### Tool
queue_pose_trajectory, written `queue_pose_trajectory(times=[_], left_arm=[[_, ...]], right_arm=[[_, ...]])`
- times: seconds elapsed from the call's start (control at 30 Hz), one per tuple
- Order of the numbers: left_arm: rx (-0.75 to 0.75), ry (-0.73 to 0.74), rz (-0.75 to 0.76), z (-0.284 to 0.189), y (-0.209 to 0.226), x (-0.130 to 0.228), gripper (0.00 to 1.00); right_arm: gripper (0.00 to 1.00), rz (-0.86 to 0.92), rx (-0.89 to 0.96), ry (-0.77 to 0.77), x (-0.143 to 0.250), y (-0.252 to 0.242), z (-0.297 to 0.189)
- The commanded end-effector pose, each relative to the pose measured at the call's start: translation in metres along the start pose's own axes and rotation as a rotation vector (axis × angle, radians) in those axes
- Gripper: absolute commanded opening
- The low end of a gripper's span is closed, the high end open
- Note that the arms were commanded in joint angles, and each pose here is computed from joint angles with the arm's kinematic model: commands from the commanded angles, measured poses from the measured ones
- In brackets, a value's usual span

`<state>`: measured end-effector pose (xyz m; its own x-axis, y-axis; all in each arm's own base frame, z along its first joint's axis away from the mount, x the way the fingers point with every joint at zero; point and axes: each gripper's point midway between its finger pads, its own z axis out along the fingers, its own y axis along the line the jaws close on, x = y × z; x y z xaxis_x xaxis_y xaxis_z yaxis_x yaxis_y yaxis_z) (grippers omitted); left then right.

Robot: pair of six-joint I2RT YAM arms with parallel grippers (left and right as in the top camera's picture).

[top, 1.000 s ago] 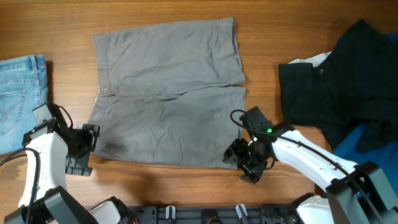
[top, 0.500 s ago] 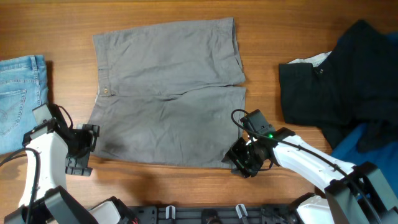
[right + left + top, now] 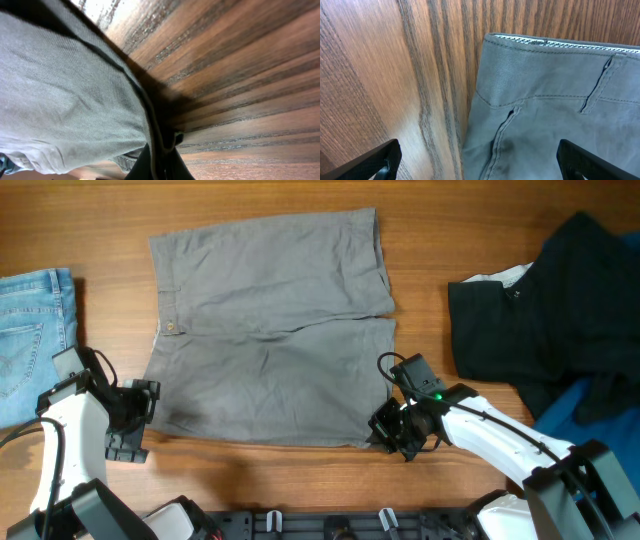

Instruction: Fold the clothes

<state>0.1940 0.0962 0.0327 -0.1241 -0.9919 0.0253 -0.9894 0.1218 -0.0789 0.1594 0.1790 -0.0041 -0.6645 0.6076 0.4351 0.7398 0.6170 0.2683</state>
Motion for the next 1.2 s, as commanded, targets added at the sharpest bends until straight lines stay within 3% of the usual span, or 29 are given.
queue_pose_trajectory(times=[0.0,0.23,0.43,0.63,1.0,1.17], left_arm=[[-0.012,-0.017,-0.018,0.0,0.005,-0.003,1.0],[-0.039,-0.008,-0.016,0.0,0.011,0.0,1.0],[-0.057,-0.151,-0.015,-0.002,0.01,-0.027,1.0],[-0.021,-0.178,-0.016,-0.003,0.001,-0.034,0.96],[-0.047,-0.159,-0.011,0.013,-0.002,-0.037,0.78],[-0.088,-0.128,-0.011,0.03,0.001,-0.037,0.77]], right_arm=[[0.04,0.008,0.014,-0.047,-0.009,-0.005,0.0],[0.04,-0.038,-0.008,-0.055,-0.011,0.001,0.0],[0.04,-0.039,-0.009,-0.052,-0.01,0.001,0.0],[0.04,-0.041,-0.014,-0.05,-0.01,0.002,0.0],[0.04,-0.041,-0.013,-0.05,-0.01,0.002,0.0],[0.04,-0.045,-0.013,-0.05,-0.01,0.002,0.0]])
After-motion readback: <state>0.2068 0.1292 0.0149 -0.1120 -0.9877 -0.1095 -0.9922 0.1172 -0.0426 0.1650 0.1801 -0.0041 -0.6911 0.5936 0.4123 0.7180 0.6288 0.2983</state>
